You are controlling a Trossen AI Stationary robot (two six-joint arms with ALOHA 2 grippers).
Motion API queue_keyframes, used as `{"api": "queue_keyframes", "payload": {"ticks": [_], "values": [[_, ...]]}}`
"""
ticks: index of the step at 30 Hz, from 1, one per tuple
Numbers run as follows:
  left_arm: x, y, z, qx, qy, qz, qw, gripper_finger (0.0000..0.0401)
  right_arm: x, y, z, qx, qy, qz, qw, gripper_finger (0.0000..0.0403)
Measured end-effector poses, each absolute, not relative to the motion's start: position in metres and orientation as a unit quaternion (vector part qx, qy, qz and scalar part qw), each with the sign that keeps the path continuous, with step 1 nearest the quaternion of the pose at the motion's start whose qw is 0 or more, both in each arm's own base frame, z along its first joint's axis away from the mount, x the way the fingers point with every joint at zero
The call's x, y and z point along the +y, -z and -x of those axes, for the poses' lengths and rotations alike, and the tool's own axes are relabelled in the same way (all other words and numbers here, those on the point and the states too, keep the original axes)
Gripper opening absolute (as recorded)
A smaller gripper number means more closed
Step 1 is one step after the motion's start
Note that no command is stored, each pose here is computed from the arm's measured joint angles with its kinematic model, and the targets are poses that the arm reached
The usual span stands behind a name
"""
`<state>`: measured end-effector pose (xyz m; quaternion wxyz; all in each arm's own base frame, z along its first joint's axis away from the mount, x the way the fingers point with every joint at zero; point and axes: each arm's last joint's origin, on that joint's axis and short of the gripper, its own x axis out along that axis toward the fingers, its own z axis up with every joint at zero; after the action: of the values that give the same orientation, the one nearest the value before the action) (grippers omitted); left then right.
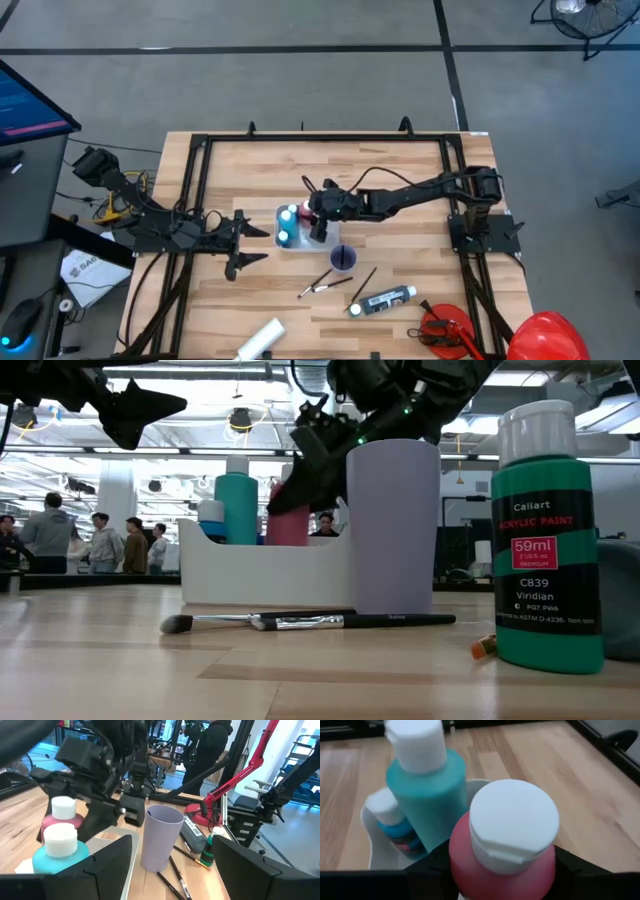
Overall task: Pick & Place Paint Supplies
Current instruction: Put the red paint bottle into the white bin
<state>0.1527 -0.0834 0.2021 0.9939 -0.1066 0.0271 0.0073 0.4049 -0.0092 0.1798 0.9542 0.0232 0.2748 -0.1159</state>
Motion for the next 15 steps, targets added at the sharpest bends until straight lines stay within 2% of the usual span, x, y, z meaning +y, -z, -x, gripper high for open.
{"api": "queue_keyframes", "payload": {"ticks": [9, 15], "values": [[-0.0836, -0.2017, -0.1527, 0.029, -0.005, 0.106, 0.994, 0.0269, -0.0102, -0.1799, -0.4043, 0.279, 0.116, -0.025, 0.953, 0.0197], [-0.0836, -0.2017, -0.1527, 0.029, -0.005, 0.106, 0.994, 0.0269, -0.0106, -0.1795, -0.4043, 0.279, 0.118, -0.027, 0.953, 0.0184]]}}
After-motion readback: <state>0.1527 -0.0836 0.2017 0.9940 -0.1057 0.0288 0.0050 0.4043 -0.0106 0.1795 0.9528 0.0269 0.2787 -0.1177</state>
